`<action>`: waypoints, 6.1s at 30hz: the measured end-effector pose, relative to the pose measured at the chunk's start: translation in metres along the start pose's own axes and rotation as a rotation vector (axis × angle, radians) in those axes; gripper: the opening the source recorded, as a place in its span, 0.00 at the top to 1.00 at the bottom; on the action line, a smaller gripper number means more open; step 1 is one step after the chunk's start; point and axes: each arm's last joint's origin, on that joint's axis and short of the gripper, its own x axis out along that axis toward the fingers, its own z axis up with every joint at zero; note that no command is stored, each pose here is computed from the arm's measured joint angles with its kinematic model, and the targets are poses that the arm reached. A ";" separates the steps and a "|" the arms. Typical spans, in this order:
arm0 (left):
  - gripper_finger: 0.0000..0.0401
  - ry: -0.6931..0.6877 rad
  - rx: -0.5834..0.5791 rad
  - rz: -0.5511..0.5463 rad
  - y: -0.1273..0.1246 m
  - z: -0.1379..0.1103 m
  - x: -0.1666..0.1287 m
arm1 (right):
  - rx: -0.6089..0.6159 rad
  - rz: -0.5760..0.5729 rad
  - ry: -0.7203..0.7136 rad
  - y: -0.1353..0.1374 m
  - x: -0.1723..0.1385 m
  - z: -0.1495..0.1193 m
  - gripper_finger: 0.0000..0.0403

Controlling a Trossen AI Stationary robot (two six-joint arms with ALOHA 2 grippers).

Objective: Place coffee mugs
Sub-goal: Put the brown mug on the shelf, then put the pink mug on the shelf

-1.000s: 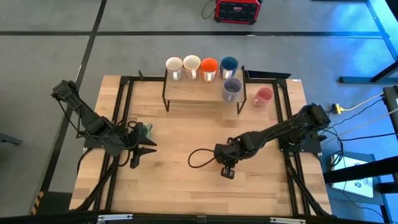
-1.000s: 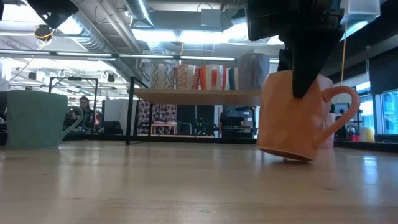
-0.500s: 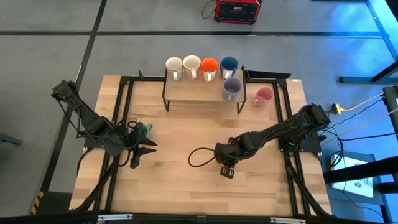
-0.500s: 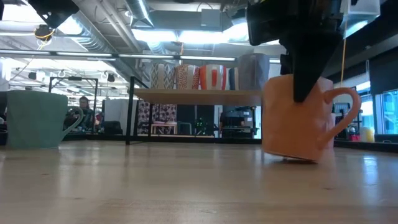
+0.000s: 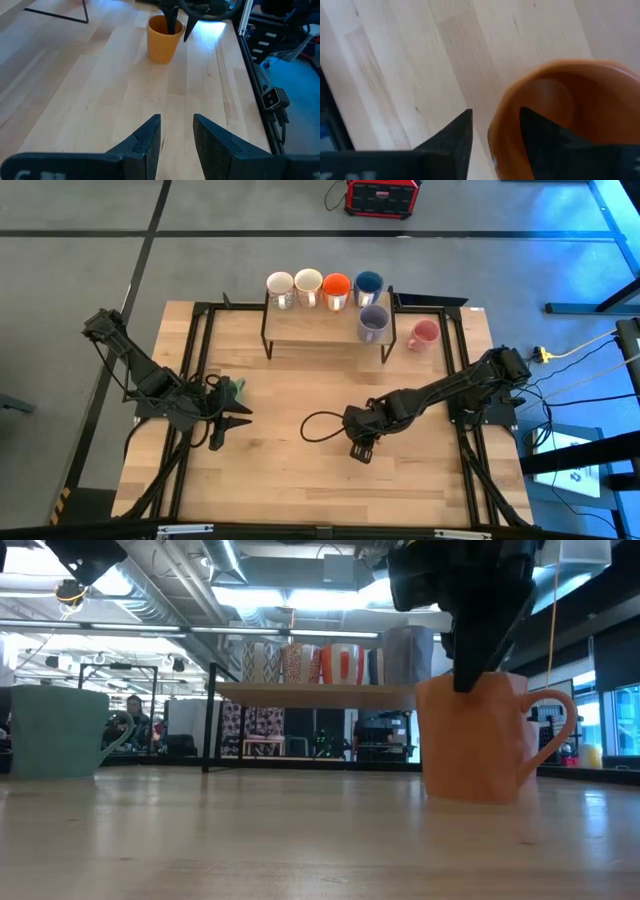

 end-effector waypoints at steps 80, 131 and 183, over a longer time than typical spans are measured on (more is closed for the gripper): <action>0.73 -0.041 -0.069 -0.046 0.003 0.012 -0.014 | 0.285 -0.156 -0.378 0.007 0.002 -0.069 0.95; 0.73 -0.118 0.000 0.044 0.029 0.025 -0.052 | 0.831 -0.557 -0.375 -0.092 -0.096 0.148 0.95; 0.73 -0.102 -0.001 0.020 0.028 0.024 -0.051 | 0.605 -0.589 -0.462 0.001 -0.141 0.056 0.57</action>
